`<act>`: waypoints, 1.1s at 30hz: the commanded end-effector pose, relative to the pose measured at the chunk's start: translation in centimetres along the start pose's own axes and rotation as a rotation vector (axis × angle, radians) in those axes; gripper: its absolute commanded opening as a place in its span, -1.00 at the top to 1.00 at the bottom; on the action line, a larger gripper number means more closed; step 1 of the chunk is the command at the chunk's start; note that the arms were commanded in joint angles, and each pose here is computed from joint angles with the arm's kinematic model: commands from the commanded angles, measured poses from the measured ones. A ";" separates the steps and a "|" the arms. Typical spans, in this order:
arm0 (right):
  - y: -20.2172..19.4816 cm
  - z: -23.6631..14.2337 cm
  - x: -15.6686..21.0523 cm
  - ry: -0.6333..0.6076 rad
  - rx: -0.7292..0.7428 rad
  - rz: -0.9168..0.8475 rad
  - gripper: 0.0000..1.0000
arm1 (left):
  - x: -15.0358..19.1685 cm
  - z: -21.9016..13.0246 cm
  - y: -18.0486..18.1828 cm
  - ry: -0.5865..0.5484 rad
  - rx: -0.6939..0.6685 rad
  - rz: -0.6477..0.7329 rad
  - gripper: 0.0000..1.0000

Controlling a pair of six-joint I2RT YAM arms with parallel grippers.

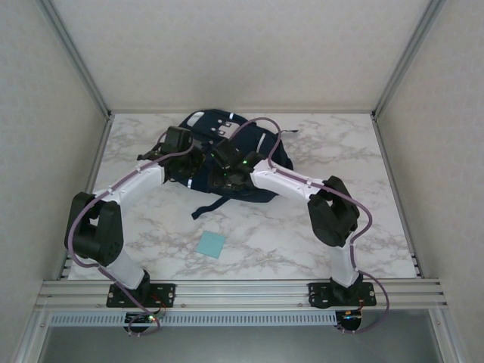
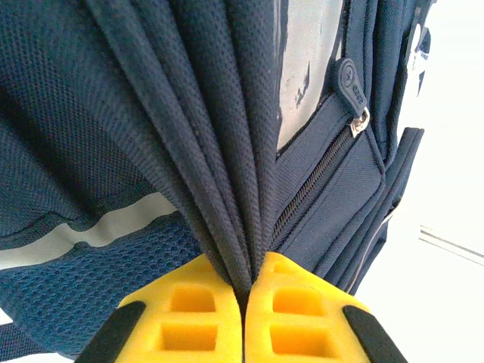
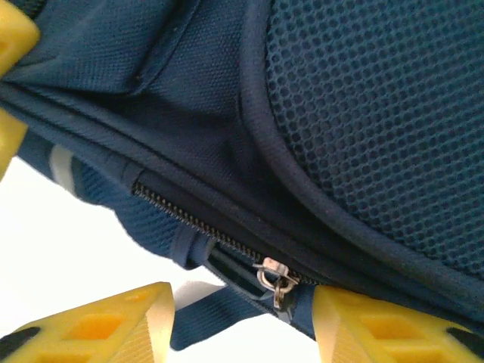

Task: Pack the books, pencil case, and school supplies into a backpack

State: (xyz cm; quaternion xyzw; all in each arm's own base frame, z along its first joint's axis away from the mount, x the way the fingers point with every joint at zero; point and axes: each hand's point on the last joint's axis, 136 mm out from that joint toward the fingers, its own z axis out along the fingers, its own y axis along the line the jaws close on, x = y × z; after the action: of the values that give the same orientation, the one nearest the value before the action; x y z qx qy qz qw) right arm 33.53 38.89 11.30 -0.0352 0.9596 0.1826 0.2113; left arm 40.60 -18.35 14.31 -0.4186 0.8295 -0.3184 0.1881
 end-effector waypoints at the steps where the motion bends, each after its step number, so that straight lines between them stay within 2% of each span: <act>1: -3.5 1.3 -0.6 -0.069 0.200 0.032 0.09 | 1.0 -2.9 -3.9 0.009 0.146 0.016 1.00; 3: -3.8 1.6 -0.8 -0.080 0.214 0.025 0.32 | 0.8 -3.1 -4.0 0.002 0.147 0.020 1.00; 8: -3.5 2.0 -0.6 -0.074 0.199 0.002 0.65 | 0.5 -3.2 -3.6 -0.012 0.136 0.018 1.00; 11: -3.5 2.0 -0.3 -0.064 0.185 -0.021 0.98 | 0.2 -3.2 -3.5 -0.023 0.134 0.015 1.00; 16: -4.5 1.2 0.4 -0.040 0.192 -0.054 1.00 | -1.2 -3.4 -3.0 -0.057 0.119 0.010 1.00; 21: -5.4 0.8 1.4 0.019 0.159 -0.013 1.00 | -1.8 -3.6 -3.2 -0.066 0.127 0.004 1.00; 27: -3.1 0.0 1.7 0.050 0.038 0.030 1.00 | -1.5 -3.6 -3.0 -0.055 0.130 -0.005 1.00; 33: -8.1 -0.8 1.9 0.069 0.280 -0.120 1.00 | -2.3 -3.6 -2.8 -0.073 0.122 0.006 1.00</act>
State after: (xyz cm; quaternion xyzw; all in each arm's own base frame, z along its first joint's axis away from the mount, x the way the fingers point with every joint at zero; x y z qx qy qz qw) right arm 33.13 36.27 9.54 -0.0482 0.9662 0.1454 0.2072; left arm 40.12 -17.77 14.36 -0.4219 0.8281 -0.3179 0.1878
